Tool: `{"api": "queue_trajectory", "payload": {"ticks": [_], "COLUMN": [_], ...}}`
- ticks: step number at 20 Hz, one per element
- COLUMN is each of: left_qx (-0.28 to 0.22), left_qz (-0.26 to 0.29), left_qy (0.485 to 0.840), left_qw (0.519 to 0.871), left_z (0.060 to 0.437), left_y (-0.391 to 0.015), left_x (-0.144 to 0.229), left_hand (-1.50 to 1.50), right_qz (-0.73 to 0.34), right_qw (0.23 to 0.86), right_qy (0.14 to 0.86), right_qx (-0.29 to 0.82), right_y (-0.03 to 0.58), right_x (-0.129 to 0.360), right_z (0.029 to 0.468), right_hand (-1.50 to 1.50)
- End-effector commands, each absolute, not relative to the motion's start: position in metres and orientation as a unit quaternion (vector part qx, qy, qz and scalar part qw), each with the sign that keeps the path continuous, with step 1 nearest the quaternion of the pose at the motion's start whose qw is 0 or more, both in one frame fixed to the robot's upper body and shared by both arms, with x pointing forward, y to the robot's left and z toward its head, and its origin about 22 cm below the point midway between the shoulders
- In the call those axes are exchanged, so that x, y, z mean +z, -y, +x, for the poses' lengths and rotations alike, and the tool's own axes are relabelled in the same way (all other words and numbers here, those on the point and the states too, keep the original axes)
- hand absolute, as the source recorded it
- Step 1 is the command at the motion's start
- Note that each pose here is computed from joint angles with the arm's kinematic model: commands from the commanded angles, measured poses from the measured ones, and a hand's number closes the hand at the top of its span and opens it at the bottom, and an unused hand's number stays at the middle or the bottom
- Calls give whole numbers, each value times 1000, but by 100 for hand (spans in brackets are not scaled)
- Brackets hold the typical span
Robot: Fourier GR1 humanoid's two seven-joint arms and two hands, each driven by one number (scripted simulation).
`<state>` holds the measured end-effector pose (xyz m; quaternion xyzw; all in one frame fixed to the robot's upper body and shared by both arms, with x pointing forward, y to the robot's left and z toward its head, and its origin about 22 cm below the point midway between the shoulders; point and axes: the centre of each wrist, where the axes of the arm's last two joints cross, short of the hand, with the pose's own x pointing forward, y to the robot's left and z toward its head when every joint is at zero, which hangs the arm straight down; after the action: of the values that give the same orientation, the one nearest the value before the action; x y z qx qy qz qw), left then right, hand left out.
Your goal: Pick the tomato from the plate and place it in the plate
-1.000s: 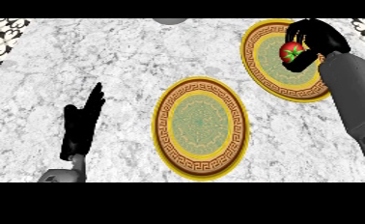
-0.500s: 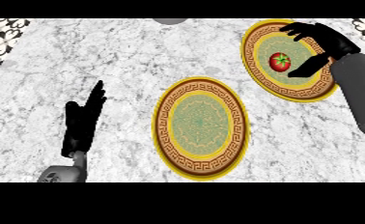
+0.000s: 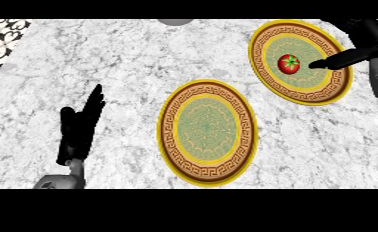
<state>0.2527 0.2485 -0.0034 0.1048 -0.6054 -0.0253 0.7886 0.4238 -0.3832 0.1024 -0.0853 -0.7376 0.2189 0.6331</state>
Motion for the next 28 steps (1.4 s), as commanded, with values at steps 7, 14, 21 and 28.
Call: {"api": "queue_trajectory", "payload": {"ticks": [7, 14, 21, 28], "left_qx": [-29, -24, -20, -31], "left_qz": [98, 108, 107, 97], "left_qy": [604, 606, 610, 602], "left_qw": [790, 788, 785, 792], "left_z": [253, 260, 262, 236], "left_y": [-242, -252, -251, -250], "left_x": [1, -3, -12, -15], "left_hand": [0, 0, 0, 0], "right_qz": [-20, -2, -67, -89], "right_qw": [627, 615, 632, 639], "right_qy": [759, 760, 743, 737], "right_qx": [174, 211, 210, 199], "right_y": [415, 404, 401, 405], "right_x": [80, 59, 48, 55], "right_z": [400, 396, 393, 395], "right_hand": [-150, -150, -150, -150]}}
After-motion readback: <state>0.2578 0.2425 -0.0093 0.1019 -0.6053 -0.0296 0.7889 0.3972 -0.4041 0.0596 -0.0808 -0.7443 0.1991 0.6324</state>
